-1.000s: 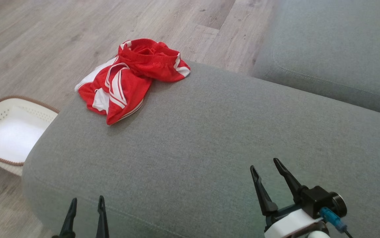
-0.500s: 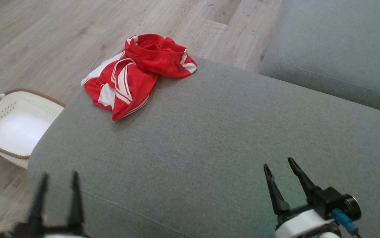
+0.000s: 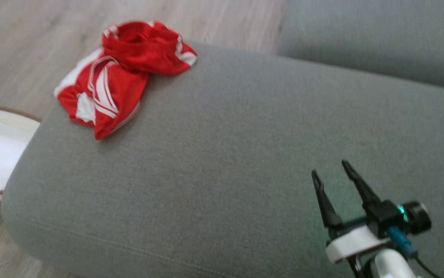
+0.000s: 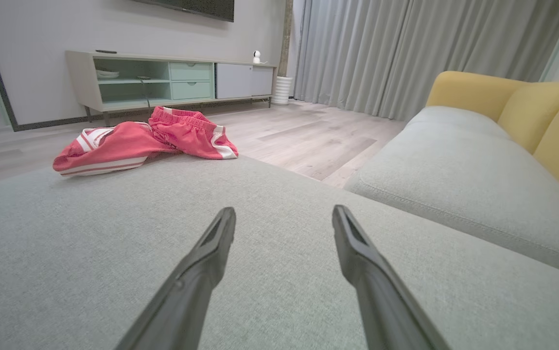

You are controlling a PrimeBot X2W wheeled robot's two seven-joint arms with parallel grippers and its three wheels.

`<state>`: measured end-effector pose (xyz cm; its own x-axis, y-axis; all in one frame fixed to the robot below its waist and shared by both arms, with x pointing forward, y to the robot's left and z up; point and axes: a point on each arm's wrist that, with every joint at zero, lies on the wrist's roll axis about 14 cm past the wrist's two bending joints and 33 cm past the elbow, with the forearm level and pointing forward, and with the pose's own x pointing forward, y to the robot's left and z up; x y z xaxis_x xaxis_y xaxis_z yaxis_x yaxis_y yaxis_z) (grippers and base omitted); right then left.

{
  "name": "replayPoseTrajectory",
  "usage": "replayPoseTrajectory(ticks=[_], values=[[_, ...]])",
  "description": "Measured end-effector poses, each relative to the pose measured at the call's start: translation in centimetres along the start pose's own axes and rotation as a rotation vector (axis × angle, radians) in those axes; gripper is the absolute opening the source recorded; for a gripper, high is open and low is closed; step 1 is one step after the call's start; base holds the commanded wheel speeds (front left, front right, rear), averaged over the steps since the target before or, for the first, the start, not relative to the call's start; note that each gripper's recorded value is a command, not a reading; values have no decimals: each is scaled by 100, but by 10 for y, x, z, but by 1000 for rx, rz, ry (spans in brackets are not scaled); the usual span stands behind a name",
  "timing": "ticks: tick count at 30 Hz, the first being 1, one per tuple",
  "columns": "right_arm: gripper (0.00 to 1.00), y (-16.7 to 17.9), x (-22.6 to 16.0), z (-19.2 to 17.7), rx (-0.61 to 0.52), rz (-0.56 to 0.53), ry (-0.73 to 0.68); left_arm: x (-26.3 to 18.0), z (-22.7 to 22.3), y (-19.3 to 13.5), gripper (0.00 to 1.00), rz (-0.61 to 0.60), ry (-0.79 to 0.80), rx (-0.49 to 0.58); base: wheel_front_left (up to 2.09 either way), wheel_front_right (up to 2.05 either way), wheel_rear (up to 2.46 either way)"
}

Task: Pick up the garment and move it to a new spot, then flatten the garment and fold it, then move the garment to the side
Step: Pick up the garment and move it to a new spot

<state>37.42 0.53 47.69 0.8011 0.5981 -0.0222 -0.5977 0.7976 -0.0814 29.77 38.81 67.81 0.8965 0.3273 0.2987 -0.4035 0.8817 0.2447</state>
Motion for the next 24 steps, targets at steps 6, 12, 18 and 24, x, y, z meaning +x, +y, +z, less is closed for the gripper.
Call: replayPoseTrajectory(ticks=[6,12,18,24], values=[[100,-26,16,-4,-29,-46,6,52,-62,-30,100,-50,207,-84,0,0,0],[100,-45,20,-36,-21,-82,92,59,-158,-95,100,-168,487,-92,0,0,0],[100,-61,26,-61,-6,-114,144,39,-236,-136,100,-229,741,-101,0,0,0],[100,-67,30,-80,6,-123,180,26,-279,-157,100,-251,894,-119,0,0,0]])
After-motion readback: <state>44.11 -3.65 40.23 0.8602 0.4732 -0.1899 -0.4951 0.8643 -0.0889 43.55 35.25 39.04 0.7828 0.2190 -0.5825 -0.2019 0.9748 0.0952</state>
